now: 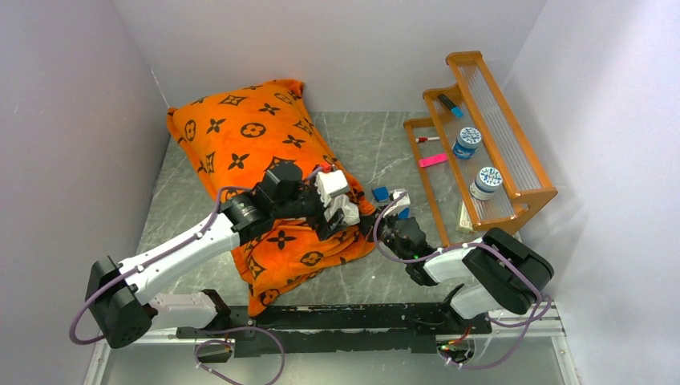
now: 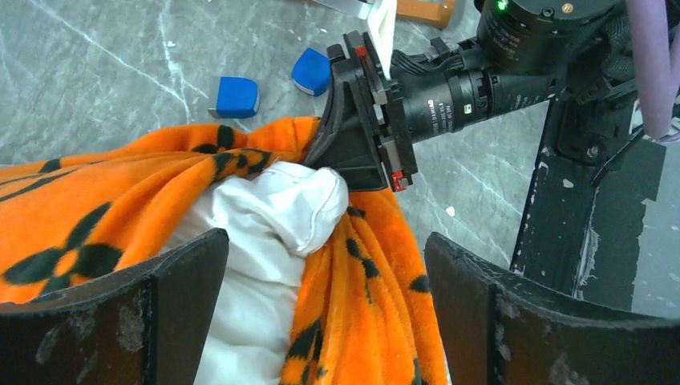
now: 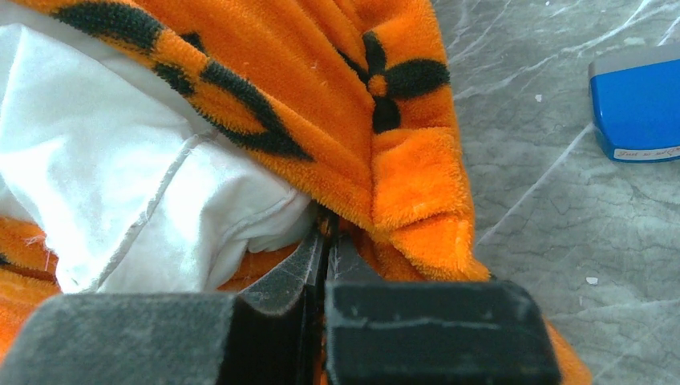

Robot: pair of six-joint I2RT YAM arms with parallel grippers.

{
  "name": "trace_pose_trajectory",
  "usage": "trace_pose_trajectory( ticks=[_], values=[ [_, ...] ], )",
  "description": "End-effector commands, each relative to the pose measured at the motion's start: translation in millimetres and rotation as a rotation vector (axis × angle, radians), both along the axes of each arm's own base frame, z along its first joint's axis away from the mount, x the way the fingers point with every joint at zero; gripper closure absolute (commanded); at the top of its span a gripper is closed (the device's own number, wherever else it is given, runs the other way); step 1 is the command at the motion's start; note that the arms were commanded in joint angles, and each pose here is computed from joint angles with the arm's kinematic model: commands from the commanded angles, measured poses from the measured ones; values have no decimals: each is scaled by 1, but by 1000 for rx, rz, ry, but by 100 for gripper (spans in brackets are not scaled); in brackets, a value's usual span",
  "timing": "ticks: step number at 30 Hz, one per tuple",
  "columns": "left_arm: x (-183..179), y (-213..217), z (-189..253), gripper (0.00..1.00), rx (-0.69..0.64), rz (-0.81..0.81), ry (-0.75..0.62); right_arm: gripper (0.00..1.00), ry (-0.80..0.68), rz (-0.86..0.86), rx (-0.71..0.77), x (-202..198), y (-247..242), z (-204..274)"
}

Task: Remove the pillowcase from the pillow
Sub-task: Remove the pillow from the pillowcase.

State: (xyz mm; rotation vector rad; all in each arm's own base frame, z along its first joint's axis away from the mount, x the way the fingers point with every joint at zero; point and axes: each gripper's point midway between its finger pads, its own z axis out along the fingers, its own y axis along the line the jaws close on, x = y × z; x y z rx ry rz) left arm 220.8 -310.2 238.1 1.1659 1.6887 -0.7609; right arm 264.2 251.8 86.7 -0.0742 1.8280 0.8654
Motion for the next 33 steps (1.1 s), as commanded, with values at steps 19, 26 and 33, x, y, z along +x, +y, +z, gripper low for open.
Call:
trace_pose_trajectory(
  ticks=[19,26,33],
  values=[
    [24,-14,-39,3,84,226,-426,100,97,18,-100,-19,-13,-39],
    [33,-28,-41,3,84,267,-494,100,98,25,-94,-21,-12,-38],
    [46,-32,-50,3,115,331,-488,100,92,27,-88,-21,-12,-36]
  ],
)
